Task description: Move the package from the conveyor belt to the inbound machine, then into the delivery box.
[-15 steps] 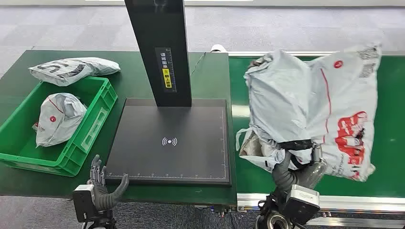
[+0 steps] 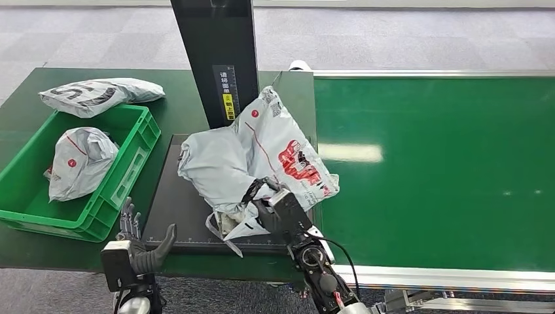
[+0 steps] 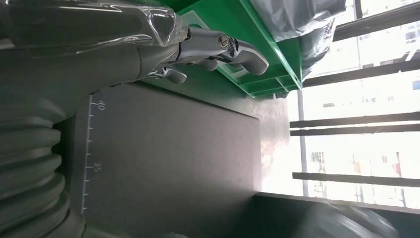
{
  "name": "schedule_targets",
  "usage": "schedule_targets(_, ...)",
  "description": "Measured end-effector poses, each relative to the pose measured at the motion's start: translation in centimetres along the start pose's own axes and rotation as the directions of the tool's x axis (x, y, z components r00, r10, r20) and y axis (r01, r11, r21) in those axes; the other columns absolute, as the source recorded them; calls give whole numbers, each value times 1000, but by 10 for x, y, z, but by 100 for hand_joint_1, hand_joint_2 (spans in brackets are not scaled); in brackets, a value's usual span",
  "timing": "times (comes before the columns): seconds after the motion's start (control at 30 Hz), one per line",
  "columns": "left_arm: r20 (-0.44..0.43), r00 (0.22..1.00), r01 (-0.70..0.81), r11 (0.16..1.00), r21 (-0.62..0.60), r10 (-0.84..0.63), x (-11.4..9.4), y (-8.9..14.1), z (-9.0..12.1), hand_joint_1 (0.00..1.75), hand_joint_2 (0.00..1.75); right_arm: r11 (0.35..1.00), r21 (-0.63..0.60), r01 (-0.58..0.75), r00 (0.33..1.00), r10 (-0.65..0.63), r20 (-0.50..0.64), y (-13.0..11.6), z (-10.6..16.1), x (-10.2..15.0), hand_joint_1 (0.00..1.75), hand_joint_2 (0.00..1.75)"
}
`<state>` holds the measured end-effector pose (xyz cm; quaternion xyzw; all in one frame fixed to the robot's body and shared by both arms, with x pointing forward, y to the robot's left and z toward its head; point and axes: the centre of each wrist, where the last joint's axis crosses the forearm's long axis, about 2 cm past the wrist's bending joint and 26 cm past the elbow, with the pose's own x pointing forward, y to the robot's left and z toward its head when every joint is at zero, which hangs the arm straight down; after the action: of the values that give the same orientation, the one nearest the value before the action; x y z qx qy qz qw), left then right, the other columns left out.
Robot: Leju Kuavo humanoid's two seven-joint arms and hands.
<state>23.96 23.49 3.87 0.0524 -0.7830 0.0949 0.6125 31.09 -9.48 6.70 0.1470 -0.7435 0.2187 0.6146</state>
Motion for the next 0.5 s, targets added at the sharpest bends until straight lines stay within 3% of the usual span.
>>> schedule_targets(0.03, 4, 1000, 2, 1000, -1, -2, 1, -1, -1, 0, 175, 1000, 25, -3, 1000, 4, -27, 3, -1, -2, 167, 175)
schedule_targets(0.13, 14, 1000, 7, 1000, -4, -7, 2, -3, -4, 0, 175, 997, 69, -23, 997, 28, -73, 7, -3, -4, 36, 175)
schedule_targets(0.17, 17, 1000, 9, 1000, -4, -9, 2, -3, -5, 0, 175, 997, 75, -29, 996, 35, -83, 7, -3, -5, 0, 175)
schedule_targets(0.33, 32, 999, 21, 1000, 8, -21, 3, -2, -5, 0, 175, 999, 53, -10, 997, 14, -78, 5, -3, -7, 0, 175)
schedule_targets(0.5, 47, 998, 36, 999, 27, -38, 4, 1, -4, 0, 175, 997, -22, 75, 997, -74, 15, -3, 0, -9, 0, 175)
